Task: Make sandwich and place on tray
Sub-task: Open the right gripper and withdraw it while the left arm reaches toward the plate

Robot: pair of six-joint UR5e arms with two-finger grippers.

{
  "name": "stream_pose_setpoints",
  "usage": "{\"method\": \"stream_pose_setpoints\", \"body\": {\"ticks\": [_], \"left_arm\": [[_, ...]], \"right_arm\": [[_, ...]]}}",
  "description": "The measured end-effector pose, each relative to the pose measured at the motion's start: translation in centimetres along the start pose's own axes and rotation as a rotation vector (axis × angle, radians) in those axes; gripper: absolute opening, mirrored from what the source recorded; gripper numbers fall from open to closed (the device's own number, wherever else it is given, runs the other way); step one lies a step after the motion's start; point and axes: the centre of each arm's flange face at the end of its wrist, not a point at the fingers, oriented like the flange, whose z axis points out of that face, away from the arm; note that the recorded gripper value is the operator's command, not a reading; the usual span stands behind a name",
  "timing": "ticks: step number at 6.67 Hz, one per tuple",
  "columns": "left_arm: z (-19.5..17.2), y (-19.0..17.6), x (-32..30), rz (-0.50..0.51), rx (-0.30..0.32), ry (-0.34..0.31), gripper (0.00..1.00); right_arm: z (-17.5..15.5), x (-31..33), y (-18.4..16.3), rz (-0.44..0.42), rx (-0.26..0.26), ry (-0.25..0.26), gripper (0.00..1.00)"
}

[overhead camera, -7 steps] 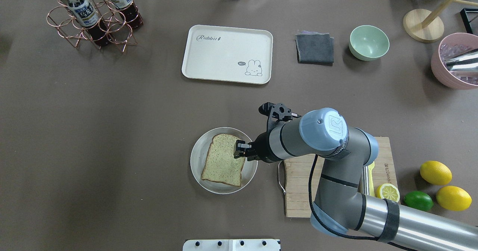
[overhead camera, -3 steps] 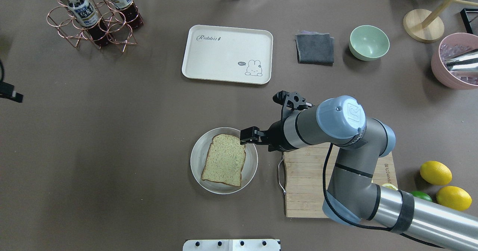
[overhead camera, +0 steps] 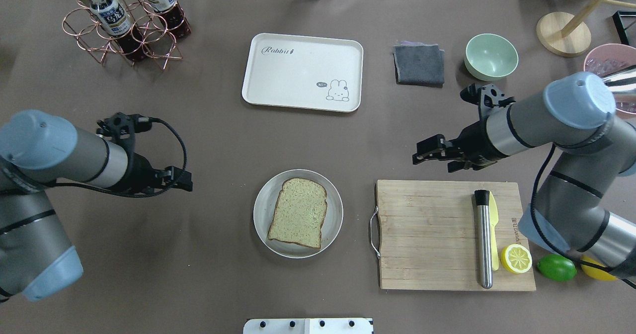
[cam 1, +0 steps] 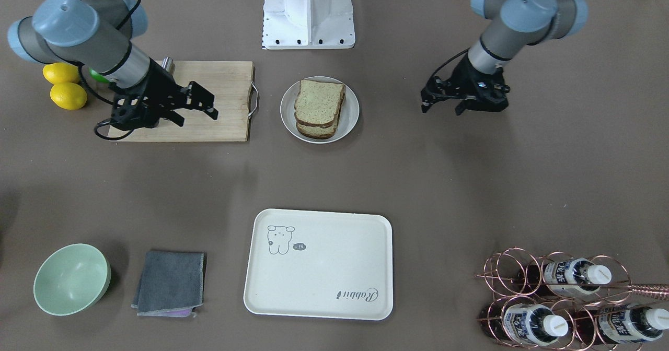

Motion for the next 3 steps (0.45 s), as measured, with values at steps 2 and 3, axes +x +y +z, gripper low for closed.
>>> {"method": "stream_pose_setpoints", "body": {"ticks": [2,3], "left_arm": [[2.7,3.3,5.8,0.045,-0.046,0.046,0.93],[3.8,3.6,8.0,0.060,-0.048,0.060,0.92]], "right_arm": [[-3.3,4.0,0.3,-0.015,0.004,0.016,1.00],[-4.2,5.0,0.7,-0.021,0.007,0.022,1.00]]}}
